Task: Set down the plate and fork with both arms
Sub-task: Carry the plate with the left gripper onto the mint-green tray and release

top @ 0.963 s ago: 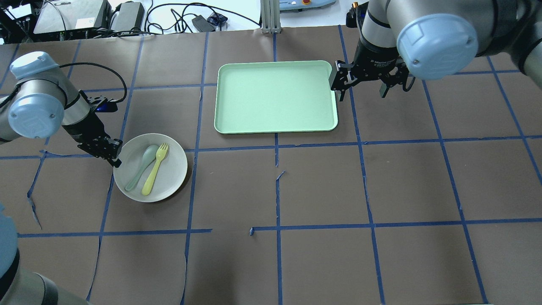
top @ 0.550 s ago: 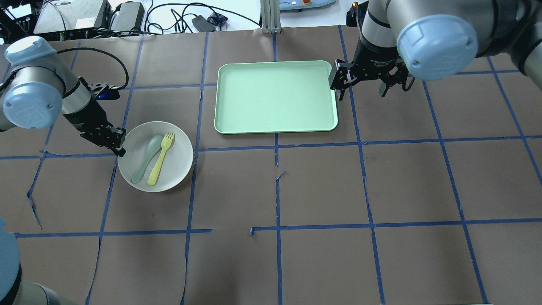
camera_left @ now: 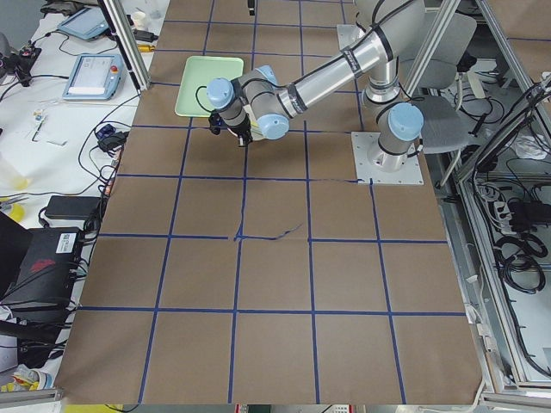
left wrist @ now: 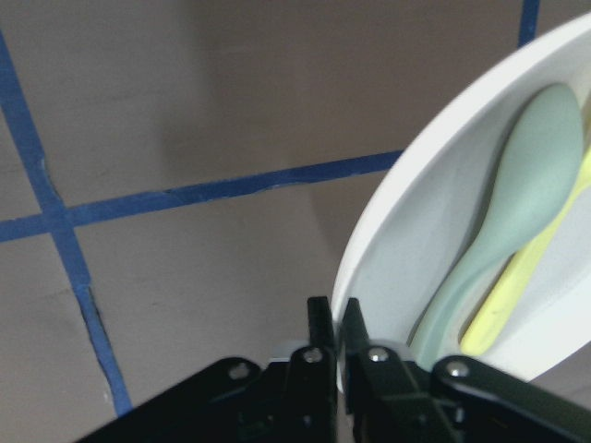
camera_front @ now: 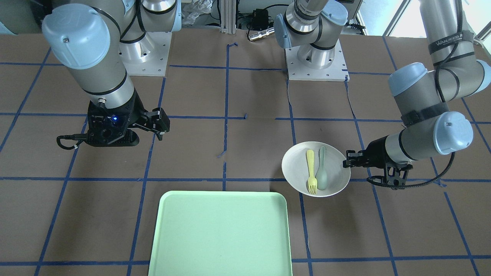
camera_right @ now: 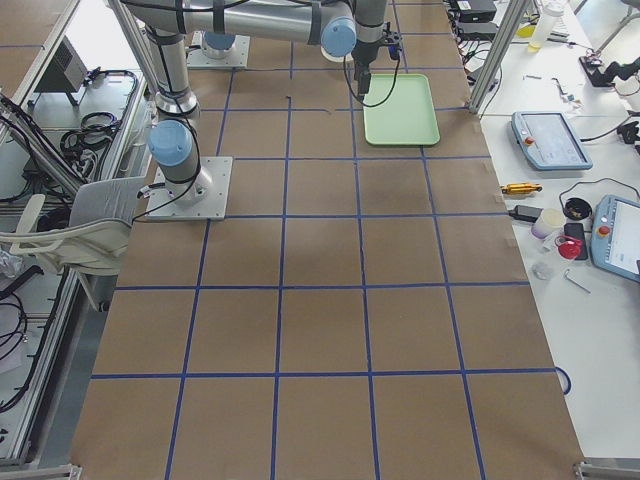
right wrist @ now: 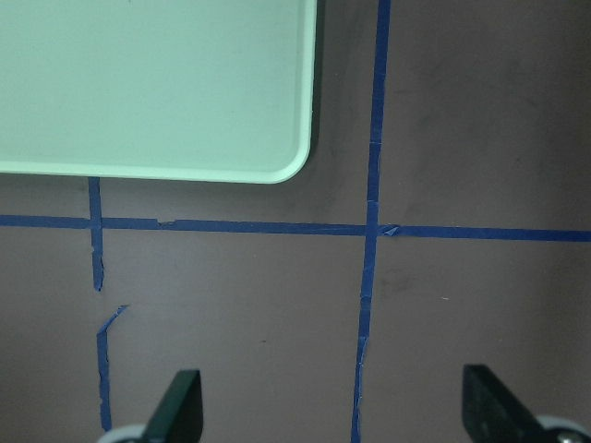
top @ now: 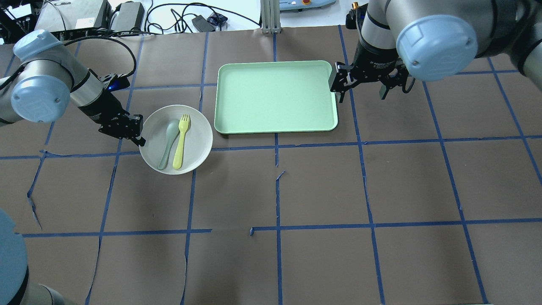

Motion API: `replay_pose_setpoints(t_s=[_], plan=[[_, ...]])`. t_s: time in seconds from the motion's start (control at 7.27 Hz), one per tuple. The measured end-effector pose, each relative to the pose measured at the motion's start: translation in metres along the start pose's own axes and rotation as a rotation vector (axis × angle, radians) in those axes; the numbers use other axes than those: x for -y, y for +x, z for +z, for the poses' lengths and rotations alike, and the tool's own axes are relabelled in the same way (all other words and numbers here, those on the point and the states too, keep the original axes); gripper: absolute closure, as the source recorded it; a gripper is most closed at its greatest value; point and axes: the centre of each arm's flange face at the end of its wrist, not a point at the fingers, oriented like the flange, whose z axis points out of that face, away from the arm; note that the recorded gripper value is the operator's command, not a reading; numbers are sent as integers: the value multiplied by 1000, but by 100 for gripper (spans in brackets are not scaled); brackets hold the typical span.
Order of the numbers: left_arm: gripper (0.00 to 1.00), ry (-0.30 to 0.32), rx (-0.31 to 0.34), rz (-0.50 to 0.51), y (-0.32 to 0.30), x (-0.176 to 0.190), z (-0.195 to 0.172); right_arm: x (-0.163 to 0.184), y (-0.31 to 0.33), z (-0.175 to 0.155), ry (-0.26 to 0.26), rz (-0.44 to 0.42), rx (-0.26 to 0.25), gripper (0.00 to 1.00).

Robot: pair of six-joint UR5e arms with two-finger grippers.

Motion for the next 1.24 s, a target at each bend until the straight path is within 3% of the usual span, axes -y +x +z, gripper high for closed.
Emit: replay_pose_setpoints(t_s=[0.28, 0.55, 0.83, 1.24], plan=[[100, 54, -68, -93, 35, 29, -28, 0, 0, 1, -2, -1, 0, 0], [100, 70, -130, -178, 77, 65, -33, -1, 0, 2, -5, -3, 0, 0], [100, 67, -177, -231, 117, 104, -20, -2, 0, 6, -13, -2, 0, 0], [100, 71, -232, -312, 156, 150, 28, -3, -3, 8, -16, -3, 7, 0]])
